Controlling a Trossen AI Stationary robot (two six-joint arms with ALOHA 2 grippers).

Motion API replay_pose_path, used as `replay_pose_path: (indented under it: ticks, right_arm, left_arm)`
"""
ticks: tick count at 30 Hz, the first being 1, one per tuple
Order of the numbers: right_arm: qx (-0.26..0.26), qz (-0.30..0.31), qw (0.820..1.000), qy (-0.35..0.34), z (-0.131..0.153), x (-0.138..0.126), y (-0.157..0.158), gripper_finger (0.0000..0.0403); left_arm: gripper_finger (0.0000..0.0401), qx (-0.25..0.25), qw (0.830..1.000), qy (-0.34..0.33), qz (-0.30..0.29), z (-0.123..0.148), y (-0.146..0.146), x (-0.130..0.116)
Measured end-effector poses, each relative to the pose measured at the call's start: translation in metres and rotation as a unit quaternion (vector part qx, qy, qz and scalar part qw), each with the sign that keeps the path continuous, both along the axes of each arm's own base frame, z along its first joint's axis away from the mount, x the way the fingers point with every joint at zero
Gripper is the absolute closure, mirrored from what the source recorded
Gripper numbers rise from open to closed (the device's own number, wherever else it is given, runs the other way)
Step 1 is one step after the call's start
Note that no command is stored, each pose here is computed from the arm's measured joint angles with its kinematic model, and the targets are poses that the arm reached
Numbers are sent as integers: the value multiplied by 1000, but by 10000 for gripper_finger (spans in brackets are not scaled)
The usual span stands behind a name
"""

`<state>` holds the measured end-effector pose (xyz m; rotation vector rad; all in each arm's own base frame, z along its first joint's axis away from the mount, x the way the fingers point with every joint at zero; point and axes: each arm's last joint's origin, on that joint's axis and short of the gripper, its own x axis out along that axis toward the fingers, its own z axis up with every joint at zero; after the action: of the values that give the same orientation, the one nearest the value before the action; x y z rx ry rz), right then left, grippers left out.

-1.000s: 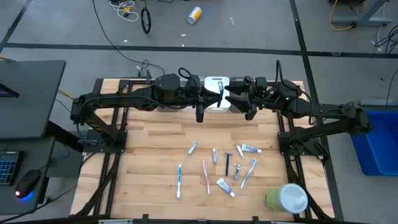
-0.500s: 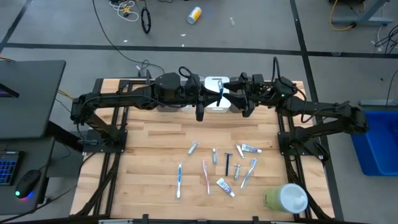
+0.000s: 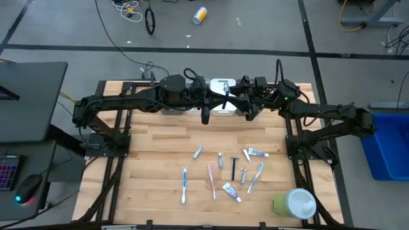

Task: Pick & Place Travel size toiletries
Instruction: Put the blue razor into the white bin

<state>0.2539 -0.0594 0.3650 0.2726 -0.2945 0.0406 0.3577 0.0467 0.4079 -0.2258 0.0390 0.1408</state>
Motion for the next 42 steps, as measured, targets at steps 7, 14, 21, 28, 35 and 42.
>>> replay_pose_path:
  ticks: [7, 14, 21, 28, 35, 42]
  right_arm:
    - [0, 1, 1000, -1, 0, 0, 0, 256]
    - [0, 0, 1000, 0, 0, 0, 0, 298]
    - [0, 0, 1000, 0, 0, 0, 0, 339]
    - [0, 0, 1000, 0, 0, 0, 0, 355]
    - [0, 0, 1000, 0, 0, 0, 0, 356]
    - [-1, -1, 1000, -1, 0, 0, -1, 358]
  left_arm:
    - [355, -1, 1000, 6, 7, -1, 4, -1]
    - [355, -1, 1000, 6, 9, -1, 7, -1]
    - [355, -2, 1000, 6, 8, -1, 7, -1]
    - [355, -4, 1000, 6, 9, -1, 7, -1]
    - [333, -3, 1000, 6, 16, -1, 7, -1]
    - [266, -2, 999, 6, 36, -1, 8, -1]
